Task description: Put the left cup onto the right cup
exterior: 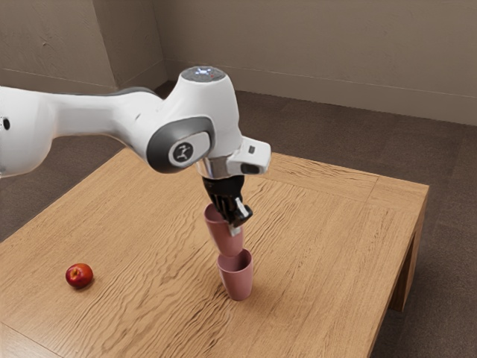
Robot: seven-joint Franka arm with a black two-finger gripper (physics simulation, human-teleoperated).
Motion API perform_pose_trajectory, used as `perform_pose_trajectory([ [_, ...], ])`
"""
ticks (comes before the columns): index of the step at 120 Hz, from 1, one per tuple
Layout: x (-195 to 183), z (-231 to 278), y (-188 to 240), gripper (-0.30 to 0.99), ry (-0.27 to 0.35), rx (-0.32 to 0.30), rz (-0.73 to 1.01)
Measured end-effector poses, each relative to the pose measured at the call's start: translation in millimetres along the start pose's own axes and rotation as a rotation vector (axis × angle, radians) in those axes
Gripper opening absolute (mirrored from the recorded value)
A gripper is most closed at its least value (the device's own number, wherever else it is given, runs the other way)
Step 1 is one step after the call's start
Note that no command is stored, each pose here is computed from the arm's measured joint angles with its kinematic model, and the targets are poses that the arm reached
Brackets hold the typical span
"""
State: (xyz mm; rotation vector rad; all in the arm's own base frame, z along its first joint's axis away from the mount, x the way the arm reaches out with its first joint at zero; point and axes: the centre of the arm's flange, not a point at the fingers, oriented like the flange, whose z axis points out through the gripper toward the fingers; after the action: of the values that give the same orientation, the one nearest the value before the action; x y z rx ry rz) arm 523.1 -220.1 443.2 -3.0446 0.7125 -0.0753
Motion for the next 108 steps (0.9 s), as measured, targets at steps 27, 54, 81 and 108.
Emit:
perform_pose_trajectory([
  [27, 4.5, 15.1, 10.7, -0.09, -0.013, -0.002, -0.009],
  [54, 8.6, 33.7, 3.6, -0.09, -0.028, -0.002, -0.042],
  [81, 12.1, 53.3, 5.0, -0.09, -0.049, -0.003, -0.053],
  [108, 13.6, 55.8, 7.3, 0.32, -0.043, -0.006, -0.062],
])
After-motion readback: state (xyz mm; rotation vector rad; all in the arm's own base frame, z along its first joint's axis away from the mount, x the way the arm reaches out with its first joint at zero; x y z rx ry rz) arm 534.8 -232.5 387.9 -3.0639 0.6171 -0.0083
